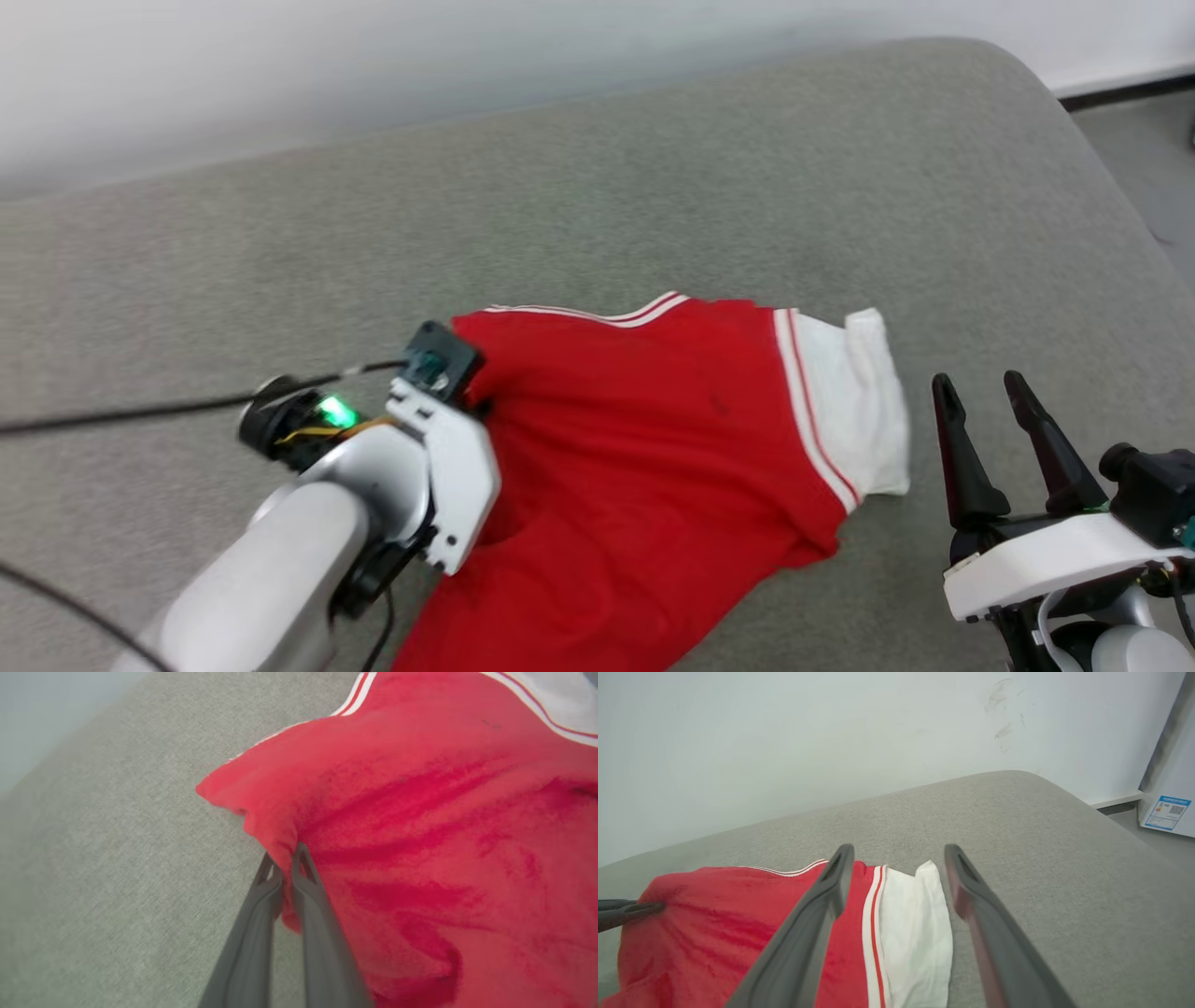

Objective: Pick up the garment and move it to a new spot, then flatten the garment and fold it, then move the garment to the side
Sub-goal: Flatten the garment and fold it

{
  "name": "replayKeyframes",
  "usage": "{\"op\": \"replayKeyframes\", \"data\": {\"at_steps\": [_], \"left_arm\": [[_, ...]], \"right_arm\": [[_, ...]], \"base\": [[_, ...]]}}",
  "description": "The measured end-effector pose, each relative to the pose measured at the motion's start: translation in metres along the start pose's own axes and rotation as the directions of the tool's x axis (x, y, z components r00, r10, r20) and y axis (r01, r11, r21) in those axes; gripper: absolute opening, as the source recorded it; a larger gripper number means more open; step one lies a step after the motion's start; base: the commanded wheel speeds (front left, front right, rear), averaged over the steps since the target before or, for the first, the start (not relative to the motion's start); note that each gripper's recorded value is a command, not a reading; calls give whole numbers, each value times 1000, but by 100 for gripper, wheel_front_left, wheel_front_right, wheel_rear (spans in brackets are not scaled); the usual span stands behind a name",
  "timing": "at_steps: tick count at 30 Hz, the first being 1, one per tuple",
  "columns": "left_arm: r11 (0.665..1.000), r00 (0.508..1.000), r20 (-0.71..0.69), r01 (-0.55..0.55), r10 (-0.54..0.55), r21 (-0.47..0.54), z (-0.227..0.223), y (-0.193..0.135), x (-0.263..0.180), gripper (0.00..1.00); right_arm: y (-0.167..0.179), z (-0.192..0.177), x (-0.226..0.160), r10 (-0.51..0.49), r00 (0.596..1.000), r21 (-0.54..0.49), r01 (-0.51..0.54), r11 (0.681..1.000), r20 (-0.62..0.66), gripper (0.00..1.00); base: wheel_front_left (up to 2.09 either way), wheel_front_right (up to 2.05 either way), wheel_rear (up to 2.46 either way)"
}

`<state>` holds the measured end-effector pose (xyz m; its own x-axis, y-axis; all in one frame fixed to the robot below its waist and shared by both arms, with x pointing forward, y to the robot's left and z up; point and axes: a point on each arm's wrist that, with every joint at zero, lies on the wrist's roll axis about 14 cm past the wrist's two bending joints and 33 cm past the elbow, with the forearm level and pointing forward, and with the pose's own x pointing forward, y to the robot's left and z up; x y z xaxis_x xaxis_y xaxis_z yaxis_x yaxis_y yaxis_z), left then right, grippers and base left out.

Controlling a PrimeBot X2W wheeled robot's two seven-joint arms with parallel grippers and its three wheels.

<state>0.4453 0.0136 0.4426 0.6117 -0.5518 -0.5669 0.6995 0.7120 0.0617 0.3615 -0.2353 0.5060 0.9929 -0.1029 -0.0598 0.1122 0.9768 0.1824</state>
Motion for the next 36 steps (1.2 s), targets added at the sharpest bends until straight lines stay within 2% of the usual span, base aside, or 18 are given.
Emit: {"op": "replayKeyframes", "data": {"at_steps": [4, 7, 14, 15, 16, 17, 20, 24, 27, 30, 36], "left_arm": [[993, 995, 9, -101, 101, -62, -16, 20, -36, 0], [975, 987, -16, -162, 161, -152, -39, 24, -61, 0], [892, 975, -128, -217, 180, -396, -105, -3, -94, 0], [881, 975, -131, -216, 177, -422, -109, -7, -94, 34], [871, 975, -127, -219, 181, -439, -111, -9, -94, 94], [864, 975, -120, -223, 189, -451, -112, -9, -94, 100], [843, 969, -68, -241, 238, -481, -105, -4, -95, 100], [814, 930, 46, -294, 364, -501, -84, 18, -105, 100], [801, 877, 154, -327, 454, -501, -63, 34, -118, 100], [791, 804, 267, -358, 531, -496, -40, 48, -134, 100], [777, 647, 443, -429, 620, -461, -3, 61, -169, 100]], "right_arm": [[15, 2, 6, 48, 999, 0, -48, 999, -2, 100], [27, 2, 9, 83, 997, 3, -83, 997, -7, 100], [49, 5, 15, 150, 989, 4, -150, 989, -14, 100], [51, 6, 15, 156, 988, 4, -156, 988, -10, 100], [52, 6, 15, 160, 987, 1, -160, 987, -12, 100], [54, 6, 15, 164, 986, 1, -164, 986, -15, 100], [55, 7, 14, 170, 985, 0, -170, 986, -19, 100], [57, 10, 10, 175, 984, -1, -175, 985, -22, 100], [57, 13, 6, 175, 984, -1, -175, 984, -20, 100], [56, 15, 2, 174, 985, -2, -174, 985, -22, 100], [56, 16, -1, 177, 984, -8, -177, 984, -37, 100]], "base": [[0, 0, 0], [0, 0, 0], [0, 0, 0], [0, 0, 0], [0, 0, 0], [0, 0, 0], [0, 0, 0], [0, 0, 0], [0, 0, 0], [0, 0, 0], [0, 0, 0]]}}
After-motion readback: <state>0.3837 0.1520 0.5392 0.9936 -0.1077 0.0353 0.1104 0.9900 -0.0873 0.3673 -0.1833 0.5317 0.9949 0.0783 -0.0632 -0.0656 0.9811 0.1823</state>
